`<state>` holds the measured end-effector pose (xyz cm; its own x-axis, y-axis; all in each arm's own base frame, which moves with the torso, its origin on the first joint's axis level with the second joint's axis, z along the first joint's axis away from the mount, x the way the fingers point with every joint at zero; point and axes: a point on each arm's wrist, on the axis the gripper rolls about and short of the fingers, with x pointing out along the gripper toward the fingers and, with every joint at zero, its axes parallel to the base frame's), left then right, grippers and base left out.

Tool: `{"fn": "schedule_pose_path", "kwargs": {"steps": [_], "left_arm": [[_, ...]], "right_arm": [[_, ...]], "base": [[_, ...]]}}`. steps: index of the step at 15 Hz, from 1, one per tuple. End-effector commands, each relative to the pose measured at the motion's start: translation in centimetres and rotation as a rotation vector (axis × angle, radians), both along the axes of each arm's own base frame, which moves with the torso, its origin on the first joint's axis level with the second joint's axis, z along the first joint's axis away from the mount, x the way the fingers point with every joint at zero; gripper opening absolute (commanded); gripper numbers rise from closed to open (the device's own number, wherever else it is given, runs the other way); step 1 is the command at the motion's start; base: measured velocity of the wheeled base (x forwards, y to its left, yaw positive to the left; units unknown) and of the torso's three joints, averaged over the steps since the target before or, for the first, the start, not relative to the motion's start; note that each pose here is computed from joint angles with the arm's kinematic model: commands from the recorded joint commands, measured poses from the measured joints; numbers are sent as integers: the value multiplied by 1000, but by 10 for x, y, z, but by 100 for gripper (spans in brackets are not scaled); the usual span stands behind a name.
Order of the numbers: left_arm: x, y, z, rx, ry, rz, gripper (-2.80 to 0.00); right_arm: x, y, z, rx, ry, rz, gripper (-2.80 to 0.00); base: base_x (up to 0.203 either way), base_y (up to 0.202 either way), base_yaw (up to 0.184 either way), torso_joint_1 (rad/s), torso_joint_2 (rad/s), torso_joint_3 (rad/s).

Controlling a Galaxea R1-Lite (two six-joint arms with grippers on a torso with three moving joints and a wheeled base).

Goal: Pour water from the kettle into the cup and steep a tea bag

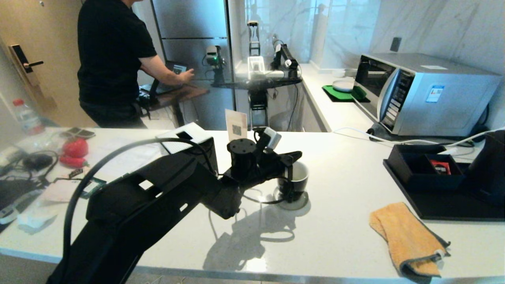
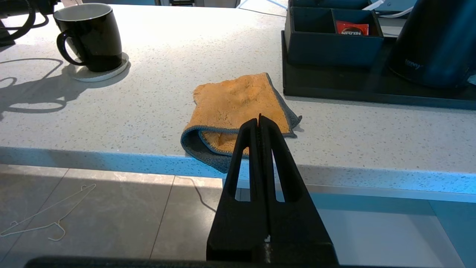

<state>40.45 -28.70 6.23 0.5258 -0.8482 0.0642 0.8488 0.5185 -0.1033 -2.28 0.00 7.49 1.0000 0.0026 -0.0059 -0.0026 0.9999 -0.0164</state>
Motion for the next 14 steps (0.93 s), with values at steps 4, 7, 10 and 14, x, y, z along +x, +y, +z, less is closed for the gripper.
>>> {"fn": "schedule_pose_path", "kwargs": {"steps": [4,7,10,14], "left_arm": [[-1,3,35,-27,-41,-19,-280],[-3,6,67,-43,-70,-38,-280],[-6,7,97,-63,-102,-39,-280],[-6,7,119,-76,-123,-40,-280]], "right_arm": [[0,0,0,-2,2,1,-280],[0,0,0,0,1,1,-280],[0,0,0,0,1,1,-280],[0,0,0,0,2,1,-280]], "base": [[0,0,0,0,0,0],[0,0,0,0,0,0],[0,0,0,0,0,0],[0,0,0,0,0,0]]}}
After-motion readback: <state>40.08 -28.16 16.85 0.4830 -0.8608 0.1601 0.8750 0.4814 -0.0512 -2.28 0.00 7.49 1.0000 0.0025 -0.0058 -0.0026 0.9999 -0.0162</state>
